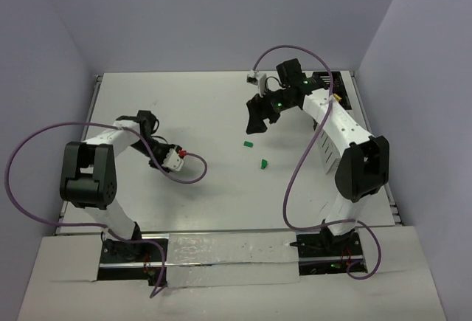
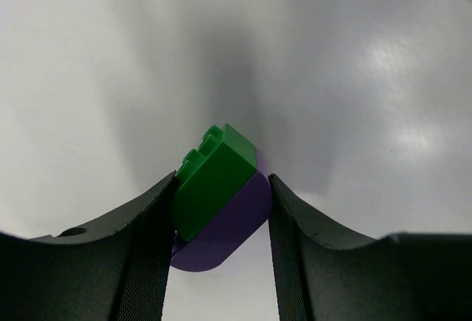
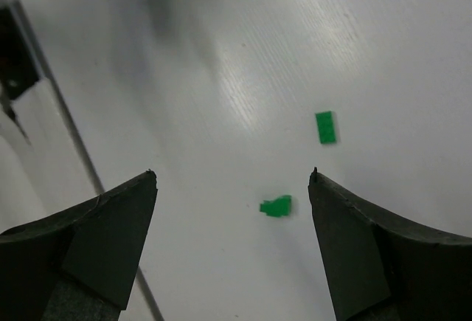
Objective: Sort the legos into containers by color
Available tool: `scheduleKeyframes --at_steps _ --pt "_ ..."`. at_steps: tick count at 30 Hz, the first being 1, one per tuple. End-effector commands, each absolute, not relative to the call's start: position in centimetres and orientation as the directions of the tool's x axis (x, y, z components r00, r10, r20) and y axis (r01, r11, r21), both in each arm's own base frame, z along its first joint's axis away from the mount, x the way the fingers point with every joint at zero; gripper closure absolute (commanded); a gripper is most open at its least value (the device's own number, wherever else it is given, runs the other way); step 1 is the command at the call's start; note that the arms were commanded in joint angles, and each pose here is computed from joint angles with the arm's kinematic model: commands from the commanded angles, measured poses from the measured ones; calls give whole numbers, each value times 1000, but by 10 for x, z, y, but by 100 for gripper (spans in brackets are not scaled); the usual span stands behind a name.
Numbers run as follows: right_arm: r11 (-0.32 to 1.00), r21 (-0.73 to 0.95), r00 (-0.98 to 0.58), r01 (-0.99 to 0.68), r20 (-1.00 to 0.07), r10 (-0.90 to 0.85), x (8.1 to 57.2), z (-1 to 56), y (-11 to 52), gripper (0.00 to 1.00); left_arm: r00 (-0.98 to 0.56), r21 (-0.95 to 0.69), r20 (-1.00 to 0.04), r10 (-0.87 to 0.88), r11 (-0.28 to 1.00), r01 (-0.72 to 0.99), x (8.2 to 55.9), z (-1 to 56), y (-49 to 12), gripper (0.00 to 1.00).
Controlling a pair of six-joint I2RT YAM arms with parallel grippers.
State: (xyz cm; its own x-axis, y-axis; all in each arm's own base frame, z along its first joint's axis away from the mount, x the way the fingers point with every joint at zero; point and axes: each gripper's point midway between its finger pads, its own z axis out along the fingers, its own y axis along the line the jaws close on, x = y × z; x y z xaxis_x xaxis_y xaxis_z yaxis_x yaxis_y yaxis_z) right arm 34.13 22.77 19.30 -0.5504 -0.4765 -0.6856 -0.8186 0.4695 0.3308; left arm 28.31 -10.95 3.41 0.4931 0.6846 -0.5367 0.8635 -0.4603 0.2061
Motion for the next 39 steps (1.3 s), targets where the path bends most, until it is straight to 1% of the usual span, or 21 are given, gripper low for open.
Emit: scheduleKeyframes --at_steps 1,4,6,7,8,9,10,13,19,24,30,35,37,39 --pt "391 491 -619 -778 -706 -345 344 224 257 9 835 629 -395 384 -549 550 340 107 -190 84" --pt "377 534 -648 -757 -690 -323 347 225 263 7 820 664 -422 387 -485 570 347 129 -221 86" --pt "369 544 -652 -753 -691 -312 349 227 266 6 836 710 -403 373 -449 543 355 147 -236 87" --pt "368 554 -659 -747 -688 -303 349 229 267 4 823 701 -424 377 -439 562 352 149 -241 88" --pt "359 565 -665 -743 -686 -297 348 231 269 0 820 716 -429 379 -410 565 355 158 -253 90" --pt "358 564 -663 -744 -687 -296 348 232 270 0 831 738 -406 380 -400 544 361 163 -255 90" --pt "357 570 -668 -740 -684 -293 348 233 272 0 812 732 -434 390 -373 570 357 167 -265 92" --pt "369 567 -671 -737 -679 -297 346 229 276 0 792 766 -459 403 -272 582 366 190 -286 95" --pt "380 536 -649 -754 -699 -301 350 230 285 0 767 774 -503 399 -188 605 369 215 -308 99" --pt "377 563 -673 -735 -675 -303 349 222 290 0 766 790 -511 390 -139 598 369 228 -317 100" --pt "371 590 -692 -717 -664 -283 354 219 293 7 785 807 -500 366 -132 576 364 235 -321 100" --pt "365 632 -725 -684 -643 -245 364 220 291 19 790 810 -506 347 -124 573 359 241 -326 100" --pt "346 658 -740 -668 -636 -219 367 225 288 27 792 811 -507 340 -122 572 356 243 -328 100" --pt "333 670 -745 -664 -634 -208 369 228 288 33 789 808 -513 337 -121 577 355 243 -330 100"
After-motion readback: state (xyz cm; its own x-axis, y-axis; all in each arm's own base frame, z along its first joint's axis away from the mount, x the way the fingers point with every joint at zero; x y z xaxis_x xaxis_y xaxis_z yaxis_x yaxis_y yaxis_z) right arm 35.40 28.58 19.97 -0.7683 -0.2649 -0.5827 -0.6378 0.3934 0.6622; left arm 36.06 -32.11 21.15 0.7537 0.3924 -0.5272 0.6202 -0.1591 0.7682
